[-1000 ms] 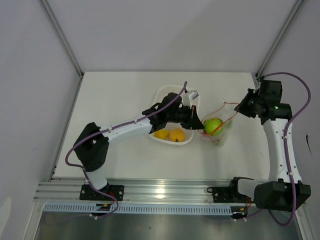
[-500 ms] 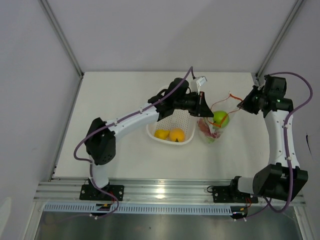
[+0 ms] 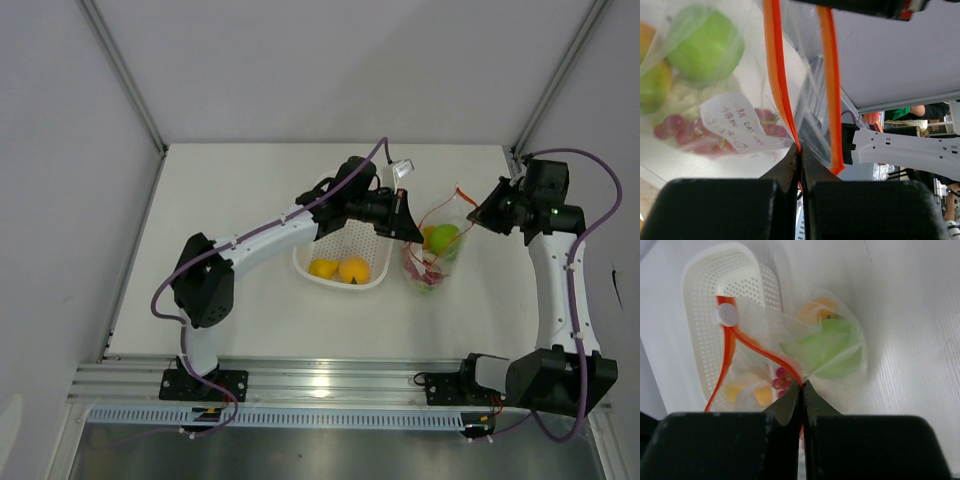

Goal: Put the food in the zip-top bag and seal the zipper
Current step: Adjust the zipper food storage bag at the center of the board.

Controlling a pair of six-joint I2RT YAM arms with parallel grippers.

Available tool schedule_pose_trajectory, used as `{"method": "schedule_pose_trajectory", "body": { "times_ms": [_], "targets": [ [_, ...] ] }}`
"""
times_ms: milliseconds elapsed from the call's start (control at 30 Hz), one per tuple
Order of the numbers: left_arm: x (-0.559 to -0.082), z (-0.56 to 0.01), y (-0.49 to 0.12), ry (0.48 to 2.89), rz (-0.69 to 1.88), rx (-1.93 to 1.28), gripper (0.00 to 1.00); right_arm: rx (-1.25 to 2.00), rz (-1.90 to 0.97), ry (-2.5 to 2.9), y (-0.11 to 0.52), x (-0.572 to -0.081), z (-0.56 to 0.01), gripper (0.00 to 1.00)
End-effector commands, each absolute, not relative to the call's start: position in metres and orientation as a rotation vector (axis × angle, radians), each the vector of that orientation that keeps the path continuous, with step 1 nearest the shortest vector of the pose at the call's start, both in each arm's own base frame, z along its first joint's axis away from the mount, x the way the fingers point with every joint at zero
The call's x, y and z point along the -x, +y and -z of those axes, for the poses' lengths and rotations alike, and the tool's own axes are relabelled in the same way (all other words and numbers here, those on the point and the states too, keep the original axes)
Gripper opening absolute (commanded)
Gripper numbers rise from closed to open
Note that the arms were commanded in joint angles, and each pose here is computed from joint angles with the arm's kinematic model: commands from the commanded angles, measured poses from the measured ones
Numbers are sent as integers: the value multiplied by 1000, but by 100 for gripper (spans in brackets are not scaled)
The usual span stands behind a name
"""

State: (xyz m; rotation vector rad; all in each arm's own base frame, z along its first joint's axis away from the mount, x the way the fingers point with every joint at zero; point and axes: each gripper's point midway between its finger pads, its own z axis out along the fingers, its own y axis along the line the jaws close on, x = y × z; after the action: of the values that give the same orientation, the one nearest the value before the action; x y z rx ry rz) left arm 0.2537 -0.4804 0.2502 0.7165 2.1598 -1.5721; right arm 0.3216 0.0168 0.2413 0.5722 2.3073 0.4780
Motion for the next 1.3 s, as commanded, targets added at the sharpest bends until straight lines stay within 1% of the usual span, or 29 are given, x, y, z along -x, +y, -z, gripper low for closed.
{"method": "schedule_pose_trajectory", "body": {
  "times_ms": [0, 100, 167, 233, 300, 467, 500, 533, 600, 667, 700, 767, 800, 833, 900, 967, 1000, 1033, 1100, 1133, 1267],
  "targets": [
    [-248, -306, -473, 1991, 1620, -777, 1, -511, -450, 2167, 15, -318, -296, 0],
    [-253, -267, -472, 2120, 1619, -729, 0, -516, -437, 2177, 14, -316, -285, 0],
    [-252, -236, -471, 2196, 1610, -709, 1, -533, -420, 2223, 13, -314, -262, 0],
    [-250, -222, -469, 2223, 1602, -697, 1, -538, -412, 2244, 12, -313, -248, 0],
    [-250, -220, -467, 2210, 1591, -693, 1, -548, -417, 2271, 13, -308, -234, 0],
    [-253, -226, -464, 2197, 1537, -726, 1, -543, -416, 2264, 14, -304, -234, 0],
    [-255, -227, -462, 2192, 1516, -726, 7, -538, -416, 2258, 14, -304, -237, 0],
    [-256, -228, -460, 2194, 1497, -726, 17, -534, -423, 2255, 15, -303, -238, 0],
    [-258, -232, -453, 2169, 1436, -719, 39, -531, -431, 2251, 16, -302, -240, 0],
    [-260, -232, -445, 2143, 1391, -715, 52, -524, -438, 2252, 18, -301, -240, 0],
    [-263, -243, -440, 2110, 1354, -692, 65, -523, -439, 2255, 18, -301, -239, 0],
    [-265, -252, -433, 2073, 1323, -691, 71, -519, -441, 2261, 19, -301, -237, 0],
    [-265, -258, -427, 2050, 1302, -675, 78, -517, -441, 2256, 19, -302, -237, 0],
    [-265, -266, -423, 2021, 1290, -676, 82, -517, -442, 2253, 19, -303, -238, 0],
    [-266, -269, -414, 2004, 1258, -652, 99, -513, -447, 2255, 21, -303, -239, 0],
    [-270, -277, -400, 1980, 1204, -606, 99, -508, -444, 2255, 21, -304, -239, 0],
    [-271, -273, -392, 2011, 1162, -577, 100, -506, -441, 2256, 20, -304, -239, 0],
    [-283, -276, -380, 2015, 1063, -501, 99, -500, -439, 2256, 21, -304, -239, 0],
    [-289, -252, -356, 2144, 904, -414, 100, -485, -435, 2261, 23, -304, -238, 0],
    [-293, -256, -352, 2148, 867, -394, 100, -481, -433, 2260, 23, -305, -239, 0],
    [-298, -210, -333, 2312, 690, -347, 99, -471, -444, 2261, 27, -305, -240, 0]
  ]
}}
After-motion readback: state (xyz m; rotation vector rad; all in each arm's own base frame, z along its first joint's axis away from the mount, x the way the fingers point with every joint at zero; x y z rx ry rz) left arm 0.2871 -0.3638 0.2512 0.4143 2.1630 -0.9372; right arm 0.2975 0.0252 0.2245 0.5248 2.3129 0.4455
